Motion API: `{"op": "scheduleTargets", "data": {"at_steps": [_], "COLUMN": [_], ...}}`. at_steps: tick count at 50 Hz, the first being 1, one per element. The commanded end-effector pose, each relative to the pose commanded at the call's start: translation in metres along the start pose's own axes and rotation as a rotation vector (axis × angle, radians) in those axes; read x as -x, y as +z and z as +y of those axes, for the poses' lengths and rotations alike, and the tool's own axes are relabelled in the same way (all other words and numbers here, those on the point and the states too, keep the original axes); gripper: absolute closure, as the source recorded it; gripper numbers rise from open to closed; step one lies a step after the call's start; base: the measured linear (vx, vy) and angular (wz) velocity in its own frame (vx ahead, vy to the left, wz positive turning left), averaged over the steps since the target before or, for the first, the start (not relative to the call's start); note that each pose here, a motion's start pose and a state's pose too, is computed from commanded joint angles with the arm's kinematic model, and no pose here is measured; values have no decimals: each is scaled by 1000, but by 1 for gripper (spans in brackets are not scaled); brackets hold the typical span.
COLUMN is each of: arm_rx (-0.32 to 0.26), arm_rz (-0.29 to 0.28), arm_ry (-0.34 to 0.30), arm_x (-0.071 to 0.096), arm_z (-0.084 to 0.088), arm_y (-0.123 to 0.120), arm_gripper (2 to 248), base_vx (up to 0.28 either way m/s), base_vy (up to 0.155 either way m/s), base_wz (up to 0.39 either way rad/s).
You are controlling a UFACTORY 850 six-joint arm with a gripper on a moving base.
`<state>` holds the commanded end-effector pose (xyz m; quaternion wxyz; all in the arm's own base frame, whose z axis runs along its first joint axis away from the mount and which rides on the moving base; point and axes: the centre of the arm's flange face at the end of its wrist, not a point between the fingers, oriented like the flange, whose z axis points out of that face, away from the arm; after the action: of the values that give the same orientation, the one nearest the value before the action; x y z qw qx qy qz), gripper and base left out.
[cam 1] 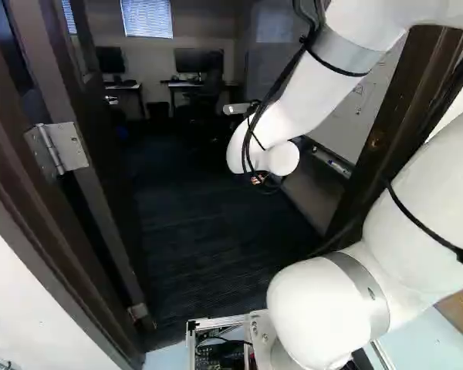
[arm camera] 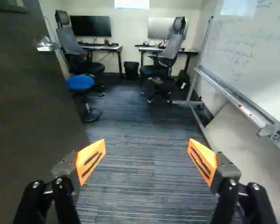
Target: Open the door and move inside
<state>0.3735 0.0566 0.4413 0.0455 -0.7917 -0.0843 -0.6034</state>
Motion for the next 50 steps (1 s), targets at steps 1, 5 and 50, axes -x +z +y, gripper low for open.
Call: {"op": "scheduleTargets", "data": {"at_steps": [1, 5, 50], "arm_rx": [0, 0, 0], "arm_rz": [0, 0, 0], "arm_ry": [0, 0, 0], "arm_x": [0, 0, 0], "arm_z": [0, 0, 0], "arm_y": [0, 0, 0], "arm_gripper": [3, 3, 3], "base_vx": [146, 126, 163], "base_vy": [7, 3, 5], "base_wz": [-9, -6, -9]}}
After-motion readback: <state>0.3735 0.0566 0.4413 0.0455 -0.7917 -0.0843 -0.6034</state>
